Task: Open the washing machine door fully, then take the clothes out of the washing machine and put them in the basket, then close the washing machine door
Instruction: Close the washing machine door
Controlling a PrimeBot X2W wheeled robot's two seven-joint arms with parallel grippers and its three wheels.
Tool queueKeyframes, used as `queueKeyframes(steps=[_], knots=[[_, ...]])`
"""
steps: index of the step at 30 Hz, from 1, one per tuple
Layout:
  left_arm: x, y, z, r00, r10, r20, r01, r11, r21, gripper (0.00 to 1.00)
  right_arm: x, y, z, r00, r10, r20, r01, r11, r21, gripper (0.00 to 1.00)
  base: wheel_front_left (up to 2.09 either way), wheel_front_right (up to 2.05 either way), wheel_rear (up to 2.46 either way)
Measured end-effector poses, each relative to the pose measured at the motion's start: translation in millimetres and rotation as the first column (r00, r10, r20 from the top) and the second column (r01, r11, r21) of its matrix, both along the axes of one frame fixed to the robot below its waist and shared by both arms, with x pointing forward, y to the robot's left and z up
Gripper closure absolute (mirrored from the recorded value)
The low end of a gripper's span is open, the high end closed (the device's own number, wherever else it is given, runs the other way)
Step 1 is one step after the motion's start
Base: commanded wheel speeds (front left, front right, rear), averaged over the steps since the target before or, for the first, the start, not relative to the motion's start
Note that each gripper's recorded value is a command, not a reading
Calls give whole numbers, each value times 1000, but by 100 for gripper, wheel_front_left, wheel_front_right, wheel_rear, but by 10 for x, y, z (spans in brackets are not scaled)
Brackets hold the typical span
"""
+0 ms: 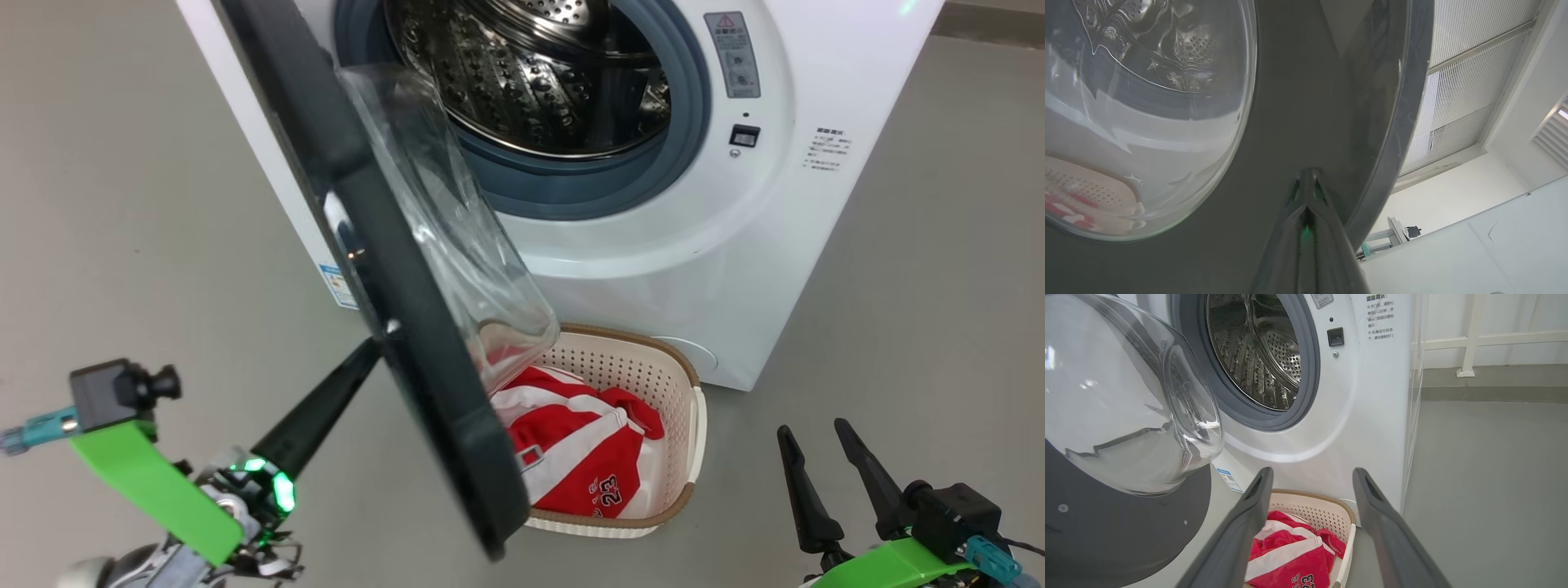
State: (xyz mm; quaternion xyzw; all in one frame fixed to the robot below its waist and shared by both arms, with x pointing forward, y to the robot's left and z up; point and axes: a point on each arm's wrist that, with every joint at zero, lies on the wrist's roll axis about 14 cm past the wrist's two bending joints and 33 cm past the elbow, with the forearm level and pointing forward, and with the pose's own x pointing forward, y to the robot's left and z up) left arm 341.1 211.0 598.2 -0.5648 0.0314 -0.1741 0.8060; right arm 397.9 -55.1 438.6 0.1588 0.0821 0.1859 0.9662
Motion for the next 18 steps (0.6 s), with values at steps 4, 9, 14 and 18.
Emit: queueKeyframes(steps=[4, 9, 14, 18], knots=[[100, -149, 34, 999, -30, 14, 30, 1000, 3, 100, 4, -59, -23, 1000, -18, -6, 18, 1000, -1, 0, 0, 0, 0], [207, -268, 54, 999, -47, 24, 46, 999, 27, 100, 6, -112, -52, 999, -33, -14, 33, 999, -3, 0, 0, 0, 0], [340, -398, 59, 997, -64, 33, 63, 997, 33, 100, 51, -173, -31, 998, -56, -6, 56, 998, 2, 0, 0, 0, 0], [439, -498, 58, 995, -91, 35, 90, 995, 47, 100, 49, -248, -45, 997, -78, -10, 78, 997, 0, 0, 0, 0, 0]])
